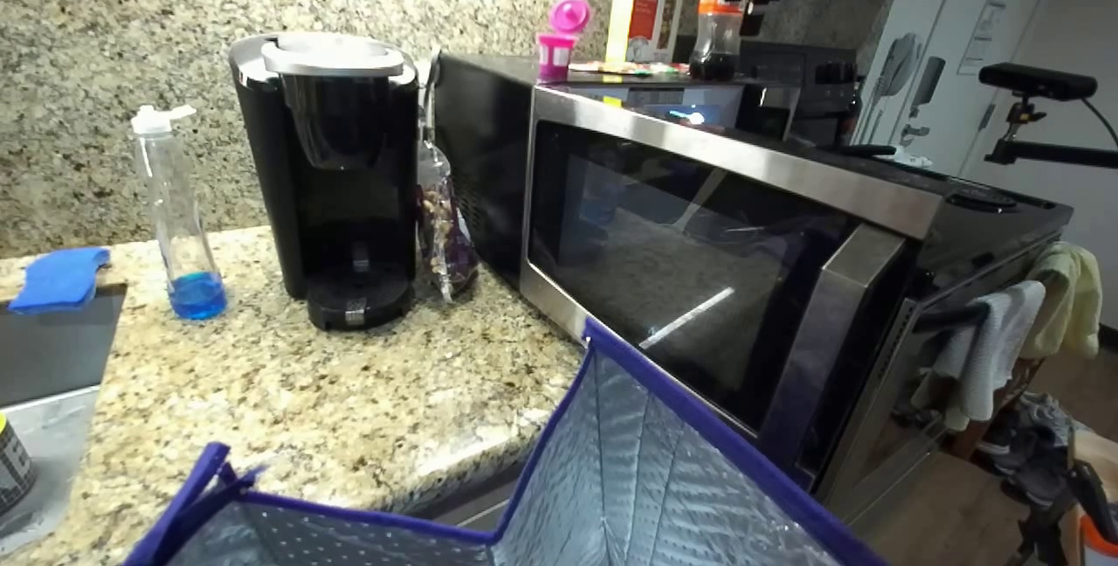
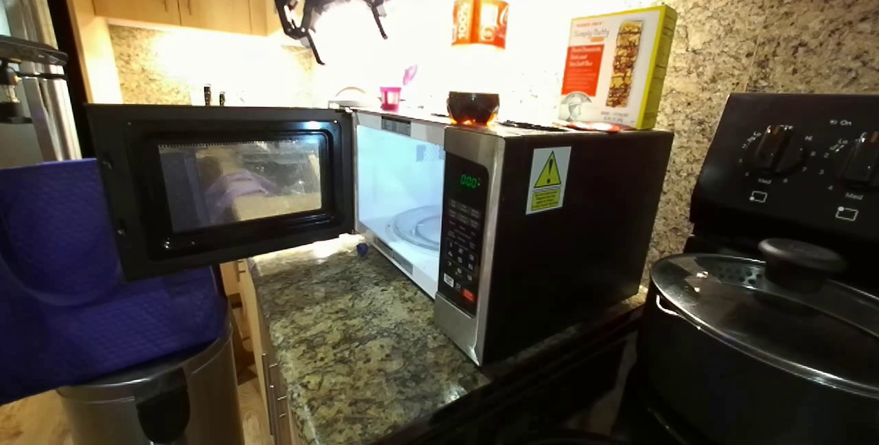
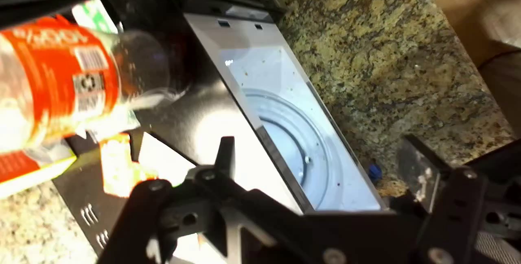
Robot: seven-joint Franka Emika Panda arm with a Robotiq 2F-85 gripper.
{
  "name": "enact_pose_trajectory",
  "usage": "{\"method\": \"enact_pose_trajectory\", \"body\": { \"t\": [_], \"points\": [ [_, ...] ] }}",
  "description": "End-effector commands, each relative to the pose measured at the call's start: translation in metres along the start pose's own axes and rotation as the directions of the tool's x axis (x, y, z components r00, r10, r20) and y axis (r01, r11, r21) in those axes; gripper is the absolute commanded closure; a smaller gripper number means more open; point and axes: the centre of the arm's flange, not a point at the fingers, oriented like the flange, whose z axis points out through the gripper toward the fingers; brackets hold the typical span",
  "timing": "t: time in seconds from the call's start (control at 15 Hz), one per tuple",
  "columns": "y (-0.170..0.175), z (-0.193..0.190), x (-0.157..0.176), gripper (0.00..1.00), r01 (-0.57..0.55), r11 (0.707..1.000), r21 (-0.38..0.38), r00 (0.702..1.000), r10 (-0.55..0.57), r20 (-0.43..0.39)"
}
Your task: Place the pink object on the right side of the microwave
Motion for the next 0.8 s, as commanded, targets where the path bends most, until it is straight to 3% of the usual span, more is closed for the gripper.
{"method": "enact_pose_trajectory", "body": {
  "t": [0.0,0.13,0.2,0.47,0.73],
  "points": [
    [0.001,-0.030,0.043,0.00,0.198,0.980,-0.005,0.980,-0.198,-0.033],
    [-0.004,-0.039,0.048,0.00,0.295,0.954,-0.059,0.955,-0.296,-0.007],
    [-0.014,-0.026,0.039,0.00,0.206,0.978,-0.031,0.978,-0.207,-0.039],
    [-0.014,-0.026,0.042,0.00,0.213,0.977,-0.032,0.976,-0.214,-0.038],
    [-0.010,-0.018,0.055,0.00,0.343,0.936,-0.080,0.930,-0.350,-0.113]
  ]
}}
